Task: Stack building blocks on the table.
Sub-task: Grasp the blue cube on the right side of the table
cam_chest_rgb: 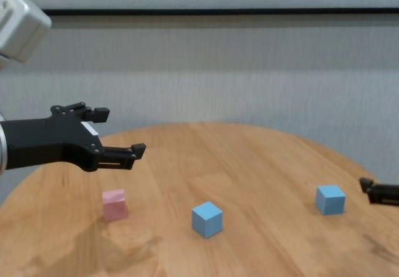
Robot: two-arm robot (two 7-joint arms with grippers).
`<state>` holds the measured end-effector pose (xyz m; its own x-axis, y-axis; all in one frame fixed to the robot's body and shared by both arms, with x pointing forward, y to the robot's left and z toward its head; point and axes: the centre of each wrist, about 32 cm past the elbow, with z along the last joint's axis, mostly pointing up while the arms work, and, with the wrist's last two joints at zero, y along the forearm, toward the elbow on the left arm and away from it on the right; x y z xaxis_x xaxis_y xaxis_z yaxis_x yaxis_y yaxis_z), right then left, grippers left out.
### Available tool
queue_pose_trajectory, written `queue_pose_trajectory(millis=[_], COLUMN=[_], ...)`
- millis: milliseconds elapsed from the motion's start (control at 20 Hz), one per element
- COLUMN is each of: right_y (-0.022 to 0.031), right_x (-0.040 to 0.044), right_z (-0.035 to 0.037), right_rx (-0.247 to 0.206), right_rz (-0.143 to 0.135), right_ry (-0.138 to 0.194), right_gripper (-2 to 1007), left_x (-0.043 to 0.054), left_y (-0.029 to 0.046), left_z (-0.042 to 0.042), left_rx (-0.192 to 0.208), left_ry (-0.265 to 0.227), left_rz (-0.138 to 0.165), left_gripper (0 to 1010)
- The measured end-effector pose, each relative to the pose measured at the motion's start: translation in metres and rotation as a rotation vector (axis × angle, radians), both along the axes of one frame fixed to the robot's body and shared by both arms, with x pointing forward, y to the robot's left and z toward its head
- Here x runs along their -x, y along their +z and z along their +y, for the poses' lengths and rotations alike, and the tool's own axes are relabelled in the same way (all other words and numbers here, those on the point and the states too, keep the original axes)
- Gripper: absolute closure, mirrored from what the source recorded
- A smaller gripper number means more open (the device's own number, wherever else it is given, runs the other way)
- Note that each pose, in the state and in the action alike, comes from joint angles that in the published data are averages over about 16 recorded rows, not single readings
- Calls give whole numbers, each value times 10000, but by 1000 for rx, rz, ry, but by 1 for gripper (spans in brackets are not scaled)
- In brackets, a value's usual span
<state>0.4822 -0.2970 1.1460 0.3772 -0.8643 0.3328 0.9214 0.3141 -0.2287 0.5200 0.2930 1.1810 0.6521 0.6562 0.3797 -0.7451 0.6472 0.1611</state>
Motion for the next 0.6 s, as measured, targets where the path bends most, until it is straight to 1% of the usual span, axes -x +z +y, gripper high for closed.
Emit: queue_pose_trajectory(millis=[200,300,450,600], right_y=[8,3,-16,-41], right_x=[16,14,-4,-32], right_z=[89,139,225,316], right_rx=[-3,-10,-23,-35], right_rz=[68,92,112,124], right_ry=[-7,-21,-48,-71], right_gripper=[4,4,4,4], left_x=[-12,-17,-23,-28], left_y=[-7,-10,-13,-16], left_z=[-11,-15,-20,-24], left_rx=[4,5,7,9], left_ry=[-2,-2,-3,-3], left_rz=[3,5,6,8], left_gripper=[8,8,8,8])
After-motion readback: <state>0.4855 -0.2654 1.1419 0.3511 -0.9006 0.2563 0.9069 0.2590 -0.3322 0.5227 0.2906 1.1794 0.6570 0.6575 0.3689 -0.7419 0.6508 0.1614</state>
